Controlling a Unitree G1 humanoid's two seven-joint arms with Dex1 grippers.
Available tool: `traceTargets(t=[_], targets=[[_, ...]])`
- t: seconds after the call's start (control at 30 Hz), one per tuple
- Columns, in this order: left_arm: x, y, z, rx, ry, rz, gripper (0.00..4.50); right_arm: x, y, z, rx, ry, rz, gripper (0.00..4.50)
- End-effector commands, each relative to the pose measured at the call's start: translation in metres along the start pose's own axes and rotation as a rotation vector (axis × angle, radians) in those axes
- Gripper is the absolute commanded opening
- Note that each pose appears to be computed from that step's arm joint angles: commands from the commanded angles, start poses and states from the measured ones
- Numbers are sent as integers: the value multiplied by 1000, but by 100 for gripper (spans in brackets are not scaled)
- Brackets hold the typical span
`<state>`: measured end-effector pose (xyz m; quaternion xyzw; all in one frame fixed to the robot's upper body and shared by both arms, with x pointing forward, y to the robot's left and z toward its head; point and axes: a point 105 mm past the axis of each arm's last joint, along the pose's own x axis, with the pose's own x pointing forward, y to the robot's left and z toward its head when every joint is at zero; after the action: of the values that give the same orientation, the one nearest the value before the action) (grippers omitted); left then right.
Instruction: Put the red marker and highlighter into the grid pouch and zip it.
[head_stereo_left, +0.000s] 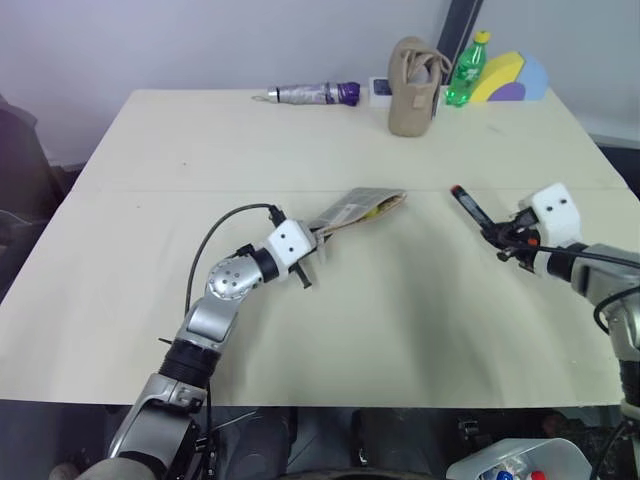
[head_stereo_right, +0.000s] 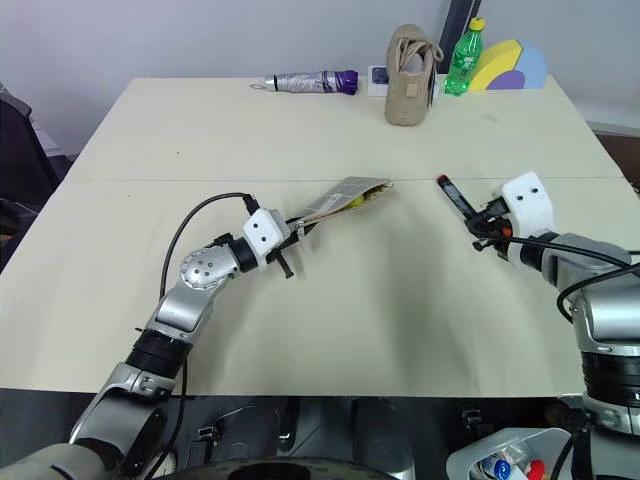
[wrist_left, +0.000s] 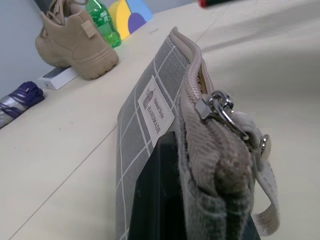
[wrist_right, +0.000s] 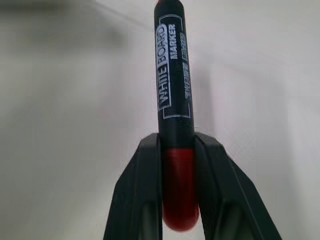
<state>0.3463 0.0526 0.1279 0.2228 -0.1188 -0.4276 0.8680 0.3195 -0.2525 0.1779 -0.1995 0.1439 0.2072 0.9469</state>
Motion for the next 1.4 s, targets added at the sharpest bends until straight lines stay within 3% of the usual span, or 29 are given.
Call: traceTargets(t=[0.03,0.67,0.93,1.17,1.27,1.4], targets=[[3,5,15,21,-58,1,0,-4,18,20,-90,-38,82,35],[3,-8,19,66,-71,-65,0,12,45,17,-165,19,193,35],[2,-26,19,183,-68,-191,0,13,57,9,-448,116,256,35],[1,-40,22,249,-86,-288,0,28,87,31,-583,37,351,35],[1,-38,21,241,-82,-276,0,28,91,45,-533,-18,369,189],[-2,-25,20,149,-78,-188,0,19,76,60,-495,-72,306,393]])
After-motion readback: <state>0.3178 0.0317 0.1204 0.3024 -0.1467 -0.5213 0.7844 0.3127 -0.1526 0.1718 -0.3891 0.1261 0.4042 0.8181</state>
